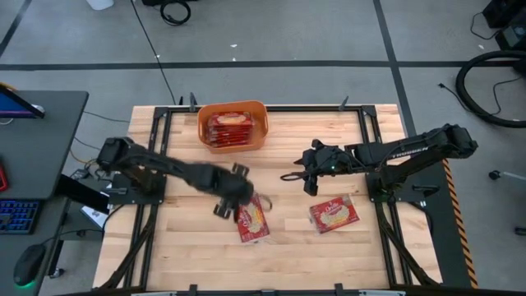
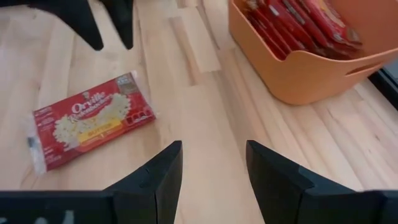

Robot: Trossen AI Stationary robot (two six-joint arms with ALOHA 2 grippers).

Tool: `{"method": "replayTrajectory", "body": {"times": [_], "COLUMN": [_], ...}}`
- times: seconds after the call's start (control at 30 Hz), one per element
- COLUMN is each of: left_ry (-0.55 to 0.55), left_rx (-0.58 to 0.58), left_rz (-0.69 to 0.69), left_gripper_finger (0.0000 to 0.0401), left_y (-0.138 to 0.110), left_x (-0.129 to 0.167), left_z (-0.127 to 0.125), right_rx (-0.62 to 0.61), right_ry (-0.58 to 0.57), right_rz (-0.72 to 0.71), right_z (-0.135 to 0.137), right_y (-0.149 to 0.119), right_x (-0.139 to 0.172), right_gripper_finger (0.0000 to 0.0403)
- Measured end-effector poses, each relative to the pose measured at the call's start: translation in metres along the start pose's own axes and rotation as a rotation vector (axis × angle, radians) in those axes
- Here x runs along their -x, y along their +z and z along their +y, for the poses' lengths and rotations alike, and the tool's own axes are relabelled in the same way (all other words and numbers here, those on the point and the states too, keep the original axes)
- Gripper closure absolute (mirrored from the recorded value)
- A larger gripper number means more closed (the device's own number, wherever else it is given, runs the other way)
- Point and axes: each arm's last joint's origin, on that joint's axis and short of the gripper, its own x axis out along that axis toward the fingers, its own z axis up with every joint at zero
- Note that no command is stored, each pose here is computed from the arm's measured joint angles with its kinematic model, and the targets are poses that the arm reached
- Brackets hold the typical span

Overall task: Sort popcorn bags into baskets
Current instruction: Put the red popcorn bag into the orange bin

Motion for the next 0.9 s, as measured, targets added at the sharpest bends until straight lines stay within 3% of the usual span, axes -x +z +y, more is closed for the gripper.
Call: {"method": "replayTrajectory", "body": {"times": [0.23,0.43,0.73,0.9], "left_ry": [0.061,0.066,0.046,0.055], "left_rx": [-0.123,-0.166,-0.203,-0.218], "left_rz": [0.001,0.038,0.13,0.068], "left_gripper_finger": [0.0182,0.0182,0.0182,0.0182], "left_y": [0.019,0.023,0.002,0.005], "left_x": [-0.019,-0.038,-0.063,-0.067], "left_z": [-0.049,-0.075,-0.093,-0.095], "right_rx": [0.017,0.017,-0.005,-0.014], "right_ry": [0.032,0.063,0.072,0.072], "right_rz": [0.006,0.011,0.034,0.029], "right_z": [0.01,0.019,0.023,0.023], "right_y": [-0.003,-0.005,-0.008,-0.008], "right_x": [0.003,0.005,0.007,0.007], "right_gripper_finger": [0.0221,0.0221,0.0221,0.0221]}}
